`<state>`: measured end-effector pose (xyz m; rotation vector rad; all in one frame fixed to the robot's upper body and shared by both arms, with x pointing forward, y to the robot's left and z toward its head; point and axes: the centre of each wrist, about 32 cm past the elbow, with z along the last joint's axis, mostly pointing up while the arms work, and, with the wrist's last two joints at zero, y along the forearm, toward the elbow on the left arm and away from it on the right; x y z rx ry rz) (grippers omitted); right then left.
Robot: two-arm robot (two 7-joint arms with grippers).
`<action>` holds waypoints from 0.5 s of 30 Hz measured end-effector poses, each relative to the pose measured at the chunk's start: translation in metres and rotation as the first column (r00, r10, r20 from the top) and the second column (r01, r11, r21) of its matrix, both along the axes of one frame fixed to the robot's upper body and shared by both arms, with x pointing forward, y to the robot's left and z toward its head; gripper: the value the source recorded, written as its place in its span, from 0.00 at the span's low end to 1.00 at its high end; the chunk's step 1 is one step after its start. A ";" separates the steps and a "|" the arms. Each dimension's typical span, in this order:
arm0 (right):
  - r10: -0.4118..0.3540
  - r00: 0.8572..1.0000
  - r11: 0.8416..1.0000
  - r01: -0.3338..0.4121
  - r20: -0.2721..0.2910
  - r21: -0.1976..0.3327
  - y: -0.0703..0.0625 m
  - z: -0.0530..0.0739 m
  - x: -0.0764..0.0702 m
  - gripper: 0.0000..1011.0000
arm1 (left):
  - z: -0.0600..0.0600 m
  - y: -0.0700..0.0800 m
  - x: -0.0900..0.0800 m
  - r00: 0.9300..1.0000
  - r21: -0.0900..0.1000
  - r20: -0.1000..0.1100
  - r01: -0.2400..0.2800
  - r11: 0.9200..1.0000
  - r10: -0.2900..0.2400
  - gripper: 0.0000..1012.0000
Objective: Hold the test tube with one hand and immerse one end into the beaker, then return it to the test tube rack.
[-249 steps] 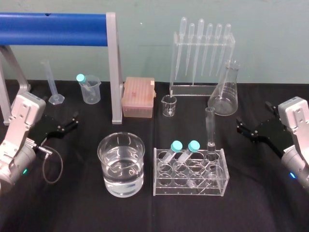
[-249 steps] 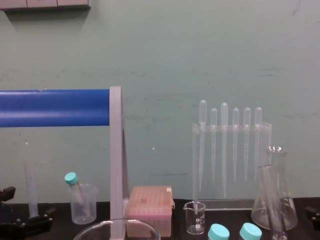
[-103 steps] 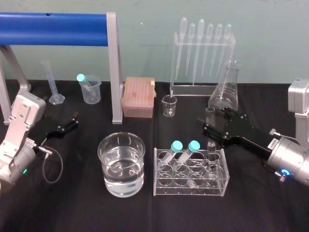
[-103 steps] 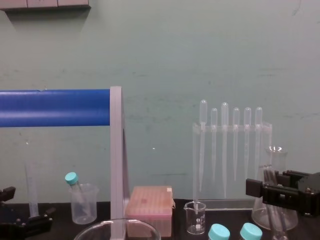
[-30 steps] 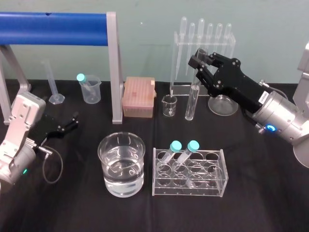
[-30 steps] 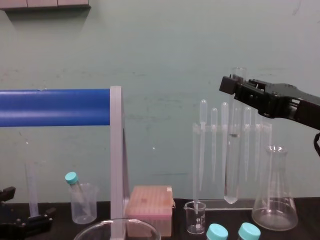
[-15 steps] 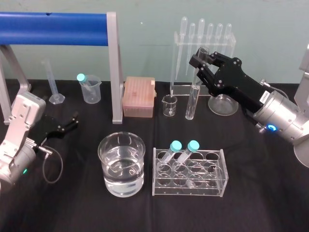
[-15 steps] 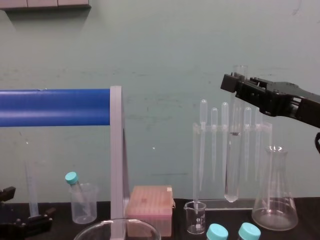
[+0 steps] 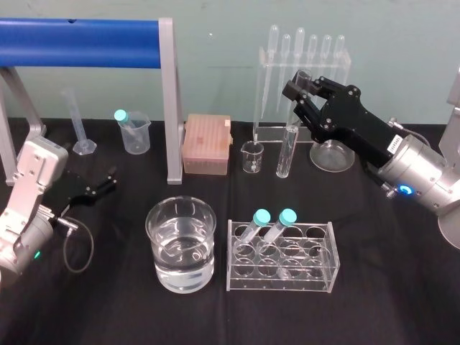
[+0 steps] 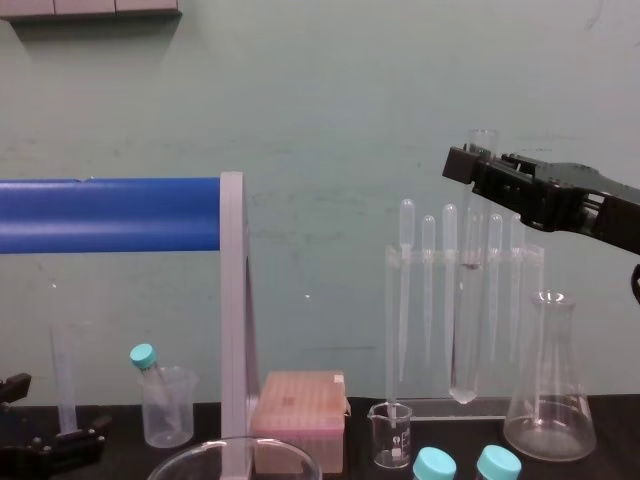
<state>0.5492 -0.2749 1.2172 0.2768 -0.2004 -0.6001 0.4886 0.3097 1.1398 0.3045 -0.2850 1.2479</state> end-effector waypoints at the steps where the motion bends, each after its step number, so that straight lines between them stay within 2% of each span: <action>1: 0.000 1.000 1.000 0.000 0.000 0.000 0.000 0.000 0.000 0.22 | 0.000 0.000 0.000 1.000 0.000 0.000 0.000 1.000 0.000 0.99; 15: 0.000 1.000 1.000 0.000 0.000 0.000 0.000 0.000 0.000 0.22 | 0.000 0.000 0.000 1.000 0.000 0.000 0.000 1.000 0.000 0.99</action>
